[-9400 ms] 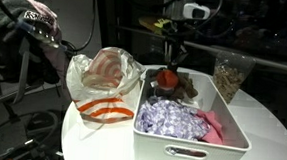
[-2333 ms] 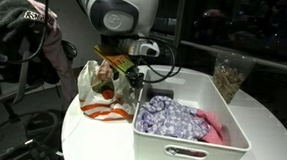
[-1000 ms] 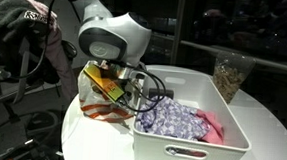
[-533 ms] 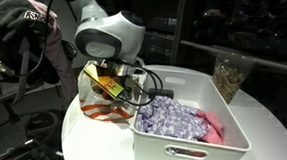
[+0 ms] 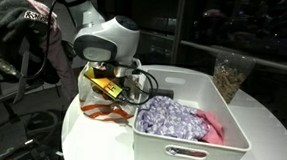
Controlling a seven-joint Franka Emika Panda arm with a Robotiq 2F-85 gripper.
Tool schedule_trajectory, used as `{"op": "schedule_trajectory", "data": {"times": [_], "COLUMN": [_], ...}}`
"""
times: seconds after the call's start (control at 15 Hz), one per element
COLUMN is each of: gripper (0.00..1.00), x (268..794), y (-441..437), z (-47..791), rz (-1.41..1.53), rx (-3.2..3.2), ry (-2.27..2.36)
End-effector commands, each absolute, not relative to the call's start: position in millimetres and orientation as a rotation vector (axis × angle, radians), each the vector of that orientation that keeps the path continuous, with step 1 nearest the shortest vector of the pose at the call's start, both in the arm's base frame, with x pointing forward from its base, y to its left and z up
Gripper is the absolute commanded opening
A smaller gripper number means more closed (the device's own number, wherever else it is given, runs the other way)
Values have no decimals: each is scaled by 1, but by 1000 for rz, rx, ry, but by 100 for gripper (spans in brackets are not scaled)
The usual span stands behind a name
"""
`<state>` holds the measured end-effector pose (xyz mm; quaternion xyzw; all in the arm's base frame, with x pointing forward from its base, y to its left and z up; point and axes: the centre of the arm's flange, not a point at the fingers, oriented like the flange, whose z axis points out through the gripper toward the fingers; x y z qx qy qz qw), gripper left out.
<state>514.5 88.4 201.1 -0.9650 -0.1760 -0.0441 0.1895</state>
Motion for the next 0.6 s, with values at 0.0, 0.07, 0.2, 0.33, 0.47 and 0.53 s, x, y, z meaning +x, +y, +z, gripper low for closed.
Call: {"op": "schedule_trajectory", "data": {"times": [0.0, 0.07, 0.2, 0.33, 0.47, 0.53], "gripper": [75, 68, 51, 36, 20, 52], "x": [518, 519, 519, 519, 517, 517], "y": [93, 94, 94, 97, 99, 100], "z": [197, 197, 198, 202, 205, 206], "rz": [-211, -221, -238, -253, -255, -261], "rx": [-2708, -2710, -2712, -2719, -2725, -2729], "ry": [-551, -561, -564, -568, -574, -578]}}
